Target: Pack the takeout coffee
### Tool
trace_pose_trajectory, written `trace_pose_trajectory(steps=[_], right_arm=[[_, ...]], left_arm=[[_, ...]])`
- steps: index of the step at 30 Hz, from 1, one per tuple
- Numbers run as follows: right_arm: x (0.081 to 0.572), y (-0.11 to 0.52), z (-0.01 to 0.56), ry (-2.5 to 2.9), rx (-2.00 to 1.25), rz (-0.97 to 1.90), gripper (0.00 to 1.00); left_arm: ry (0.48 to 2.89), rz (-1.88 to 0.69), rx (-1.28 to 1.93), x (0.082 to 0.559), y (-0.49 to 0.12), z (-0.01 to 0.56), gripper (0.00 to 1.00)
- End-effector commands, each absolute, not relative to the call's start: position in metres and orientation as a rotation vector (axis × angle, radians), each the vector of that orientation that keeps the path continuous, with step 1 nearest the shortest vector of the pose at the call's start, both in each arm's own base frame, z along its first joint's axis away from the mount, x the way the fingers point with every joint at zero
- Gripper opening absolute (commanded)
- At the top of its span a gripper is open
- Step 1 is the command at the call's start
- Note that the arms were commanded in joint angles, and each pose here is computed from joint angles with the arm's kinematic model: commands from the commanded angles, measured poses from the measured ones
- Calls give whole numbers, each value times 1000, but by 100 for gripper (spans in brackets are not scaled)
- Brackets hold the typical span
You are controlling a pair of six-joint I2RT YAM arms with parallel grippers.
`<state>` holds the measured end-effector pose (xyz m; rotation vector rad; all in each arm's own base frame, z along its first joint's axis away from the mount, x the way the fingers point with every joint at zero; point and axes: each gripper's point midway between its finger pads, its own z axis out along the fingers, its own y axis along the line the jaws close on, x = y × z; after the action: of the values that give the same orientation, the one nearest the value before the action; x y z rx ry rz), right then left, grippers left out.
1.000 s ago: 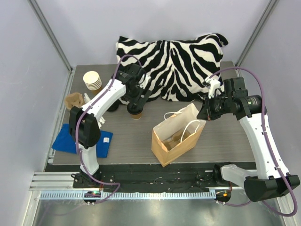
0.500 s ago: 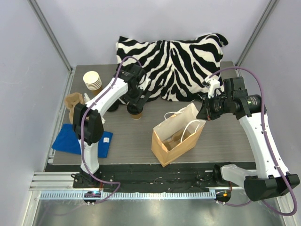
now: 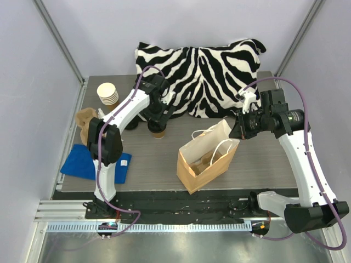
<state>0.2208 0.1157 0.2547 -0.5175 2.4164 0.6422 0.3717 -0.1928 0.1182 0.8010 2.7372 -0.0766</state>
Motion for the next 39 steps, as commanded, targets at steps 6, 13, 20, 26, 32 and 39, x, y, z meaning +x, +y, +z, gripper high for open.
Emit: trace_pose_trajectory(steps=[6, 13, 20, 26, 32, 39], right_arm=[[231, 112, 256, 2403, -533, 602, 1], [234, 113, 257, 2403, -537, 601, 1], [236, 113, 256, 2411, -533, 605, 1], [237, 114, 255, 2413, -535, 608, 1], [237, 114, 254, 2418, -536, 608, 1], [236, 114, 254, 2421, -538, 612, 1]], left_arm=[[2708, -153, 820, 378, -204, 124, 82], [2726, -136, 818, 379, -202, 112, 80], [2731, -97, 809, 380, -198, 107, 77], [2761, -97, 811, 376, -197, 94, 75], [2794, -81, 820, 369, -192, 71, 73], [2809, -35, 819, 370, -187, 53, 76]])
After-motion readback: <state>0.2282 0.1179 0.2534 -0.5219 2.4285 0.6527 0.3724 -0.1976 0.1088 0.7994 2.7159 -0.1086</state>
